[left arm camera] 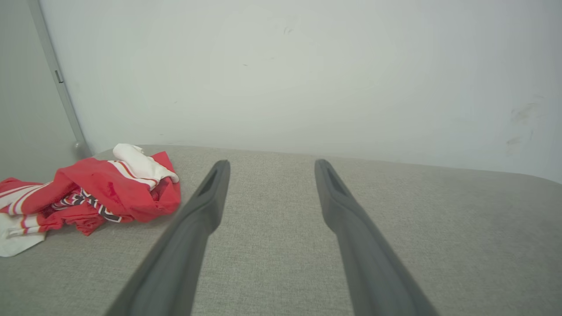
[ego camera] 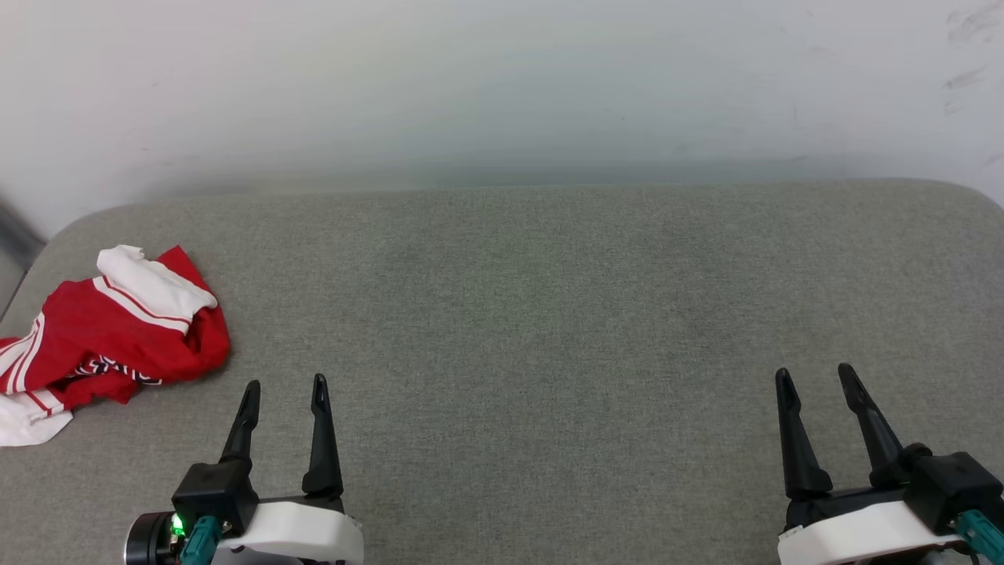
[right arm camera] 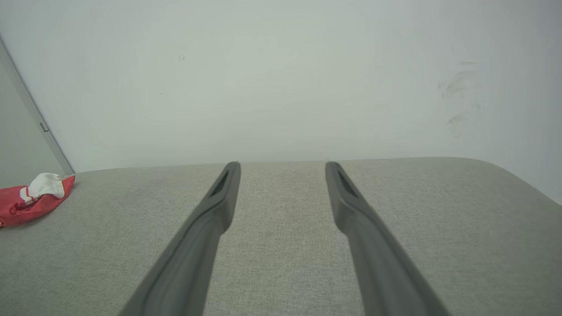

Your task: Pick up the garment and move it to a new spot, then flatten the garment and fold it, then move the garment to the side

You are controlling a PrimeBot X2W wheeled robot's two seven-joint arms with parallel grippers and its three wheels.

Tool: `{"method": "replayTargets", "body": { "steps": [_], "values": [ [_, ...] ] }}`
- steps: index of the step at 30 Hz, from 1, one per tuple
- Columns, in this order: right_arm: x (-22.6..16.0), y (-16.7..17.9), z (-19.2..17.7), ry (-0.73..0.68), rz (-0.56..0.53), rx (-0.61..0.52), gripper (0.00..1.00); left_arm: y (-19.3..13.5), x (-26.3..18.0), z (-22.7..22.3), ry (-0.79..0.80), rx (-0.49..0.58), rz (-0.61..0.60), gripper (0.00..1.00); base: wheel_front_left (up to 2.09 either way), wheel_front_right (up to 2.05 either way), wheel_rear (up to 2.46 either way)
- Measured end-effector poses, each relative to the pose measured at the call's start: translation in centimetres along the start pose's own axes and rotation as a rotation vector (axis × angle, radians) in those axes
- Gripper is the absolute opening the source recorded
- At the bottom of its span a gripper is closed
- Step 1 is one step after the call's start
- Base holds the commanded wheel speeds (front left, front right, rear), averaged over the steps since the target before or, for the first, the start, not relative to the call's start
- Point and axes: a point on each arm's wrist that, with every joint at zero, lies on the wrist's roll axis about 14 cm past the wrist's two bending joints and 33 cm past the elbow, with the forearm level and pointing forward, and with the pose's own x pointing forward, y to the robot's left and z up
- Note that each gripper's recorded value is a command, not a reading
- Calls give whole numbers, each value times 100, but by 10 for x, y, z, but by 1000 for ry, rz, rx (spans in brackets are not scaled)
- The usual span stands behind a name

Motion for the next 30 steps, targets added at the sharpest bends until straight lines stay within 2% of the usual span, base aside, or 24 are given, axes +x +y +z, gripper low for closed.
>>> {"method": "replayTargets", "body": {
  "steps": [12,30],
  "values": [
    [-2,0,0,-8,6,-37,100,-2,0,4,-27,46,-15,100,0,0,0],
    [-4,2,-5,6,6,-7,100,2,-4,0,-12,23,-4,100,0,0,0]
  ]
}}
